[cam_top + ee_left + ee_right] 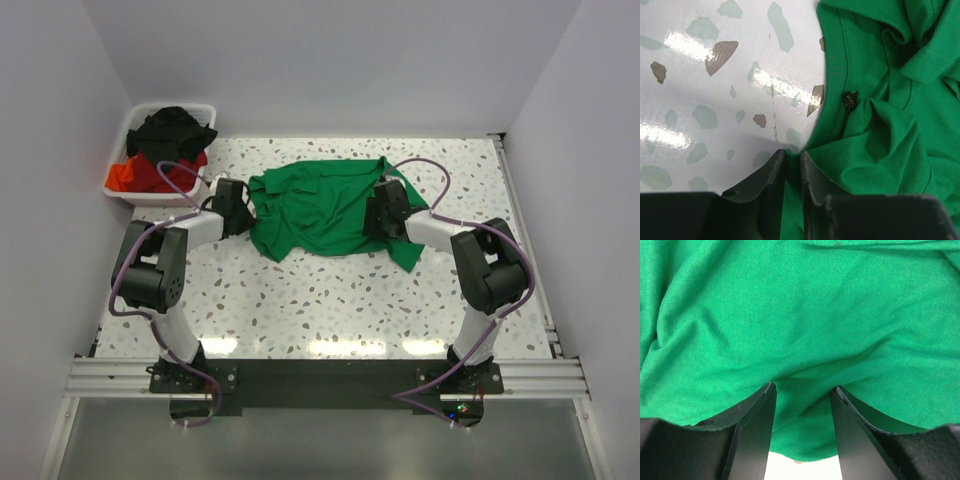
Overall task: Fold and stack the t-shirts
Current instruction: Flatten the tshirt out
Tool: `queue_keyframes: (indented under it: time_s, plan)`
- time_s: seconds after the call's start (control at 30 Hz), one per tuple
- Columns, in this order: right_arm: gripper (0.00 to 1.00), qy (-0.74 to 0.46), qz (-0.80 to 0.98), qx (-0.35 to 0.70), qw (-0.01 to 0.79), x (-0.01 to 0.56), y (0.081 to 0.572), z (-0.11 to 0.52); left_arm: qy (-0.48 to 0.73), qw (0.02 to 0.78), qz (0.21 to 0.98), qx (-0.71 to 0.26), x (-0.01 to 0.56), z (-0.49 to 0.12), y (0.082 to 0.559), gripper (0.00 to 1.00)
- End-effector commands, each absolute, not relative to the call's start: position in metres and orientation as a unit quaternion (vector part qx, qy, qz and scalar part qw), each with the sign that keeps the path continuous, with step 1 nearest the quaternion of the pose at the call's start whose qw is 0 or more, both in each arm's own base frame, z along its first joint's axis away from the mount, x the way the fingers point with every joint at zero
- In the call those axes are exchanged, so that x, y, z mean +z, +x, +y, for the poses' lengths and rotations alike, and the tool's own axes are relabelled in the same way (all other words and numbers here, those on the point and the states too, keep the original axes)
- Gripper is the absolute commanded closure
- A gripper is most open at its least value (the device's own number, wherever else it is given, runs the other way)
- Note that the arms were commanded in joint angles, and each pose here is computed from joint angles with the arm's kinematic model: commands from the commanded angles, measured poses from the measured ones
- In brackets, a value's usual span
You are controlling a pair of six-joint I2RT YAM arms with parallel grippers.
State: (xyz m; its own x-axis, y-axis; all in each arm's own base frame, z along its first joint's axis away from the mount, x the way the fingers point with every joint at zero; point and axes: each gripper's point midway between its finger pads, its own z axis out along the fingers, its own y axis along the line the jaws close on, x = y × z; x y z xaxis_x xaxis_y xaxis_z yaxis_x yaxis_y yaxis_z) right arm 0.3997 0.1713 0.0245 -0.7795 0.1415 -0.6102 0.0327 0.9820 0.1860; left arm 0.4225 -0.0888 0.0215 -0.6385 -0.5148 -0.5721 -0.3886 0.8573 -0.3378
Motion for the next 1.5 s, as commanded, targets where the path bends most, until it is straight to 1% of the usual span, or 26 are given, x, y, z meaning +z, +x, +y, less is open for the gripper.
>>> queue_keyframes:
  time_s: [0.0, 0.13, 0.3, 0.4, 0.53, 0.7, 0.87, 1.0, 1.2, 1.47]
  plan:
    - [0.5, 0.056, 0.938, 0.079, 0.334, 0.029, 0.398, 0.168, -0.254, 0.332, 0.906, -0.063, 0.021, -0.078, 0.417, 0.85]
    - [0.52, 0.058, 0.937, 0.078, 0.335, 0.031, 0.398, 0.169, -0.256, 0.34, 0.903, -0.054, 0.03, -0.074, 0.413, 1.0]
    - [0.52, 0.068, 0.93, 0.073, 0.354, 0.047, 0.395, 0.161, -0.257, 0.356, 0.898, -0.039, 0.048, -0.075, 0.4, 1.0]
    - [0.52, 0.079, 0.924, 0.054, 0.37, 0.06, 0.391, 0.149, -0.258, 0.383, 0.887, -0.026, 0.078, -0.077, 0.386, 1.0]
    - [0.47, 0.097, 0.911, 0.032, 0.399, 0.091, 0.381, 0.13, -0.268, 0.409, 0.872, -0.008, 0.1, -0.074, 0.363, 1.0]
    - [0.41, 0.149, 0.904, -0.003, 0.401, 0.098, 0.354, 0.103, -0.28, 0.429, 0.858, -0.021, 0.119, -0.073, 0.337, 1.0]
    - [0.4, 0.183, 0.906, -0.032, 0.381, 0.082, 0.329, 0.084, -0.282, 0.438, 0.853, -0.031, 0.127, -0.069, 0.32, 1.0]
    - [0.45, 0.202, 0.913, -0.051, 0.351, 0.06, 0.316, 0.078, -0.288, 0.445, 0.847, -0.027, 0.133, -0.063, 0.313, 1.0]
    - [0.49, 0.216, 0.916, -0.074, 0.33, 0.044, 0.305, 0.067, -0.296, 0.457, 0.838, -0.018, 0.143, -0.055, 0.308, 1.0]
    - [0.5, 0.227, 0.92, -0.092, 0.306, 0.028, 0.287, 0.058, -0.308, 0.46, 0.833, -0.009, 0.147, -0.05, 0.307, 1.0]
